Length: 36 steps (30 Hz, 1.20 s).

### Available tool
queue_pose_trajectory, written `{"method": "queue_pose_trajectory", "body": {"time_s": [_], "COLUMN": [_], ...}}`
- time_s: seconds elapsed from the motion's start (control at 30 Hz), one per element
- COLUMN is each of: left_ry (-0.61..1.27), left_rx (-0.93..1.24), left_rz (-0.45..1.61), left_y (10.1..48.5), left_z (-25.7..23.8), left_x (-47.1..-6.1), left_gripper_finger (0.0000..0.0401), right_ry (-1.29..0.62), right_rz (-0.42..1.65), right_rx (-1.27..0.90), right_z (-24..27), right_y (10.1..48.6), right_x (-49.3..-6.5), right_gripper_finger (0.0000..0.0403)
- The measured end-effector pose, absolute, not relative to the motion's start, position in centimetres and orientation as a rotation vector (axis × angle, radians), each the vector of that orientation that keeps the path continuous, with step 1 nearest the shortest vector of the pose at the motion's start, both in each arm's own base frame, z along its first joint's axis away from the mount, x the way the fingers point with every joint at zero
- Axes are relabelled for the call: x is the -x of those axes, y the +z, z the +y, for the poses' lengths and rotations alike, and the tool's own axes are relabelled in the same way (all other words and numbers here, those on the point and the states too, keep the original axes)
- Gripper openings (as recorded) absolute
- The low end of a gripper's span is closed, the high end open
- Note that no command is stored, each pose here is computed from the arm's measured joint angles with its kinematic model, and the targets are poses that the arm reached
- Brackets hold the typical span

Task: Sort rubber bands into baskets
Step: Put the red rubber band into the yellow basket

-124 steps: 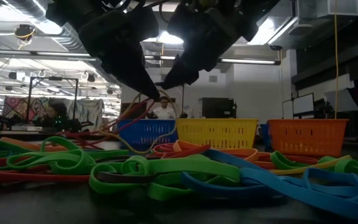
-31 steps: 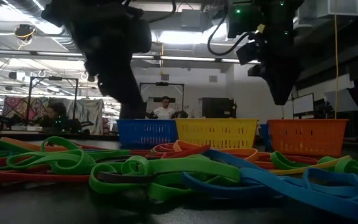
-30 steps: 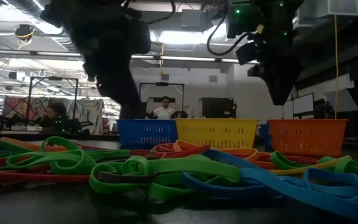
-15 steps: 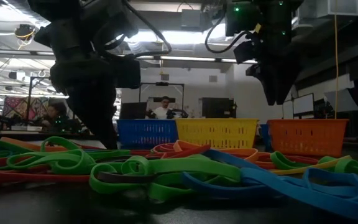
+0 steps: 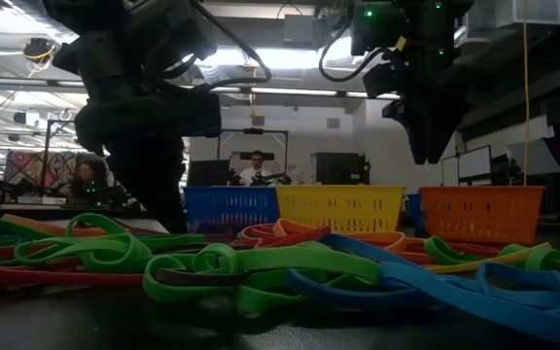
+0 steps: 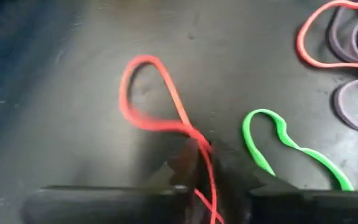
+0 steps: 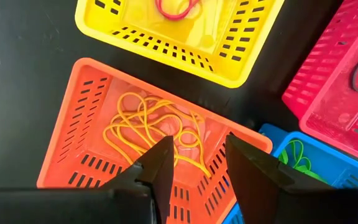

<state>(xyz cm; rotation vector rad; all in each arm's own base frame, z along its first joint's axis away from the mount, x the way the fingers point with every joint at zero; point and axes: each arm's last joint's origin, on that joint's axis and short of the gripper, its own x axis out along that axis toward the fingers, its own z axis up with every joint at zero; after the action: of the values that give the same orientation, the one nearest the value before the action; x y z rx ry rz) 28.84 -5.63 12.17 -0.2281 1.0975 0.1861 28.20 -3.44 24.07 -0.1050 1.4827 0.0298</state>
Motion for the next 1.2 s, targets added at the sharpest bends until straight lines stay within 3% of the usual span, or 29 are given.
{"method": "queue_pose_trajectory", "body": {"time_s": [0.1, 1.2], "left_ry": [0.176, 0.082], "left_rx": [0.225, 0.067], "left_rz": [1.091, 0.811], "left_y": [12.2, 18.7], "left_z": [-5.8, -3.0], "left_x": [-28.9, -34.8], "left_gripper_finger": [0.0006, 0.0], "right_ry": [0.03, 0.019], "right_rz": [1.483, 1.406], "right_rx": [0.105, 0.112], "right_z": [-3.4, -3.5], "right_y": [24.1, 24.2], "right_x": [-28.2, -29.0], "right_gripper_finger": [0.0145, 0.0145]}}
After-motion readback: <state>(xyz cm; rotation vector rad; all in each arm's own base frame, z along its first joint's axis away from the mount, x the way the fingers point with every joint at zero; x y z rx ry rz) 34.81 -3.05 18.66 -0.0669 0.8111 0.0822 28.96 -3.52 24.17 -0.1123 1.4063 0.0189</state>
